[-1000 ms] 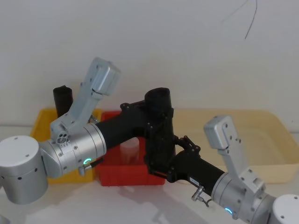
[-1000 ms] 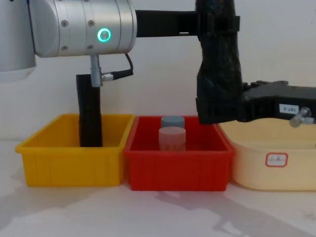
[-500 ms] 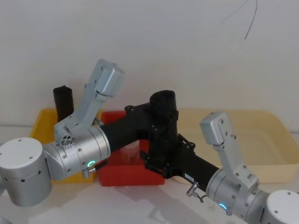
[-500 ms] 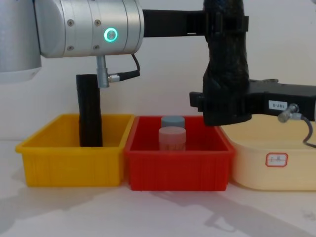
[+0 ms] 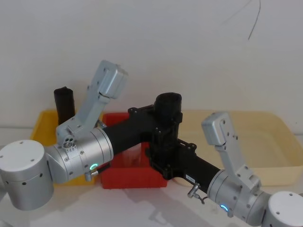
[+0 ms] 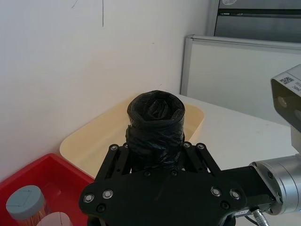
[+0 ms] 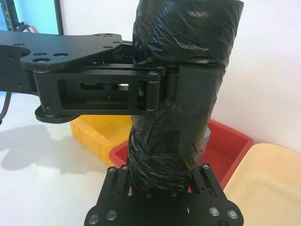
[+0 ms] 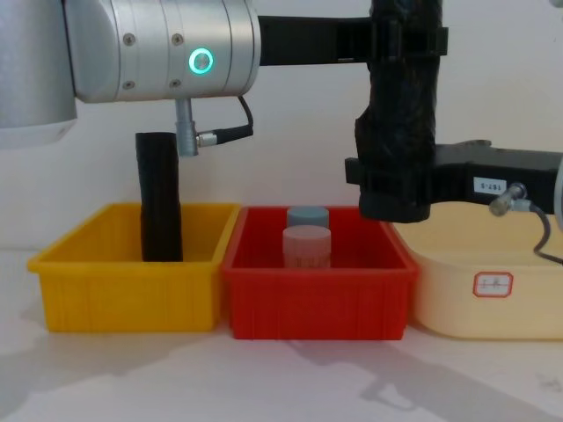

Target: Pick up the garbage bag with the one hand and transfer it to the other hand.

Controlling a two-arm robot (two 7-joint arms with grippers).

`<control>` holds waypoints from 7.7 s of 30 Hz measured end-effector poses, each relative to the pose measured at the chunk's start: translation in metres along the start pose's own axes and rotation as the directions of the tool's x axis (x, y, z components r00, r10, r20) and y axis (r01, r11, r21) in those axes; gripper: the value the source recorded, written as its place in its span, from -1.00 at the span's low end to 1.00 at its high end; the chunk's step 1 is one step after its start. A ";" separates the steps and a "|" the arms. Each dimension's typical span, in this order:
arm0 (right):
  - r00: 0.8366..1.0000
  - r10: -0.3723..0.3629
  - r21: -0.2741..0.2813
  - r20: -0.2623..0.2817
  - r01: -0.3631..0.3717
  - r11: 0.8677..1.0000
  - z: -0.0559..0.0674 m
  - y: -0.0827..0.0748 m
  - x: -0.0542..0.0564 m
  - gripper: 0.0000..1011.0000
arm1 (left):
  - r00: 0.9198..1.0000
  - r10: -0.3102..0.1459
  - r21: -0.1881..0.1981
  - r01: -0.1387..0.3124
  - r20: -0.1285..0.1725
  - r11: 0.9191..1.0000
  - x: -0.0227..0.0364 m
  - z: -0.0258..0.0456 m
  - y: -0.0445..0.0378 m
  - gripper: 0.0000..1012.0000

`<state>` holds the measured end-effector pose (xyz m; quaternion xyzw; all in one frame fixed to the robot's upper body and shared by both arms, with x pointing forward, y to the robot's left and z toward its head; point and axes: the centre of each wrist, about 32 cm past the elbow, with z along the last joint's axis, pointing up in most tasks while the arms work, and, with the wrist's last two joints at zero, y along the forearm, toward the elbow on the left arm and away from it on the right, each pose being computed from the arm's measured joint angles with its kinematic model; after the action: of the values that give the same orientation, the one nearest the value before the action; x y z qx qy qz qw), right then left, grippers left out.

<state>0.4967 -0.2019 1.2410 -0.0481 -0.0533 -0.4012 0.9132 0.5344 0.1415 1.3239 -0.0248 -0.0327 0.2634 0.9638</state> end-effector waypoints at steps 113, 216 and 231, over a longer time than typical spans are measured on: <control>0.928 -0.370 -0.086 0.038 0.372 0.924 0.010 -0.022 0.115 0.98 | 0.906 0.413 0.030 -0.412 -0.097 0.911 0.0851 -0.0145 0.0941 0.98; 0.986 0.145 -0.399 -0.079 -0.165 0.902 0.014 0.136 0.095 0.98 | 0.897 0.431 0.037 -0.429 -0.094 0.902 0.0880 -0.0162 0.0983 0.98; 0.982 0.161 -0.399 -0.094 -0.186 0.898 0.008 0.142 0.093 0.84 | 0.897 0.431 0.037 -0.429 -0.094 0.902 0.0880 -0.0162 0.0983 0.98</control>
<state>0.6641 -0.1730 1.2550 -0.2291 0.0624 -0.3218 0.9166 0.5614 0.2704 1.3057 -0.0373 0.0239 0.4684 0.8824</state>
